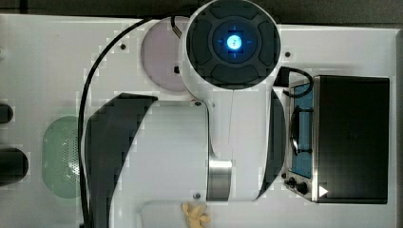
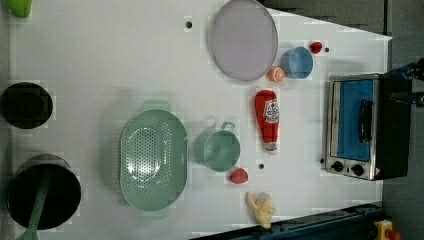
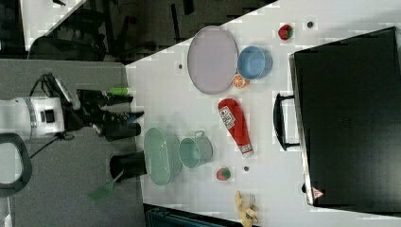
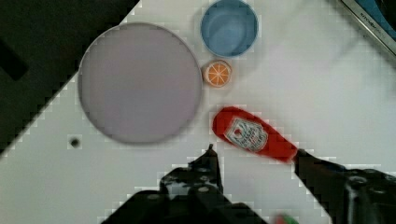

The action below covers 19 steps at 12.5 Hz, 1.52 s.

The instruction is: Pick Ketchup from the table and place it in strainer.

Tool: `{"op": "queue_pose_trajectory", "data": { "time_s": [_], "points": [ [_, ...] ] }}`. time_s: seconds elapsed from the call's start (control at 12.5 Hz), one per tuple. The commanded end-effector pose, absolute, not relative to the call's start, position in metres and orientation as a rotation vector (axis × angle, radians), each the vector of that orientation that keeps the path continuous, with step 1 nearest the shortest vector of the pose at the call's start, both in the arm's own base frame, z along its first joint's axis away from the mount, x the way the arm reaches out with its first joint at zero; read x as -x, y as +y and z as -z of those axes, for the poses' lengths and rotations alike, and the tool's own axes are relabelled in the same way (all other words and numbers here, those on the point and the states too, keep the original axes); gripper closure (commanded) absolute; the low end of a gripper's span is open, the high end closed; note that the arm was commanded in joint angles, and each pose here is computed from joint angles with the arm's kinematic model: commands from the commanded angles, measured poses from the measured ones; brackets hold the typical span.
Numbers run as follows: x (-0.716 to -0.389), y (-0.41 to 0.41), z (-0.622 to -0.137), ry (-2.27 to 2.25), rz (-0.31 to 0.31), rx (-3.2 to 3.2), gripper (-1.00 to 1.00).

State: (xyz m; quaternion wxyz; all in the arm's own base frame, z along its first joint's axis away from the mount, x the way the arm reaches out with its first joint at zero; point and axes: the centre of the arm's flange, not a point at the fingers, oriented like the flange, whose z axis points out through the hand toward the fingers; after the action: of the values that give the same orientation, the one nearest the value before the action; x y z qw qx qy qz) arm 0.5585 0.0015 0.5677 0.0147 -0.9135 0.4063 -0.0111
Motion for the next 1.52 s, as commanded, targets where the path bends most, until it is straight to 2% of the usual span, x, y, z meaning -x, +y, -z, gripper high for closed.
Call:
{"op": "queue_pose_trajectory", "data": {
  "time_s": [0.08, 0.24, 0.48, 0.8, 1.04, 1.36, 1.52],
  "points": [
    [-0.469, -0.027, -0.595, 1.383, -0.108, 2.835, -0.59],
    [-0.471, -0.025, -0.585, 1.368, -0.128, 2.847, -0.99],
    [-0.482, -0.017, -0.551, 1.272, -0.181, 2.901, -1.0],
    [-0.506, -0.01, -0.49, 0.777, -0.163, 3.049, -1.0],
    [-0.517, -0.01, -0.432, 0.274, -0.18, 3.112, -1.0],
    [-0.526, -0.008, -0.355, -0.17, -0.117, 3.104, -1.0],
    [-0.527, -0.002, -0.32, -0.247, -0.09, 3.097, -1.0]
  ]
}}
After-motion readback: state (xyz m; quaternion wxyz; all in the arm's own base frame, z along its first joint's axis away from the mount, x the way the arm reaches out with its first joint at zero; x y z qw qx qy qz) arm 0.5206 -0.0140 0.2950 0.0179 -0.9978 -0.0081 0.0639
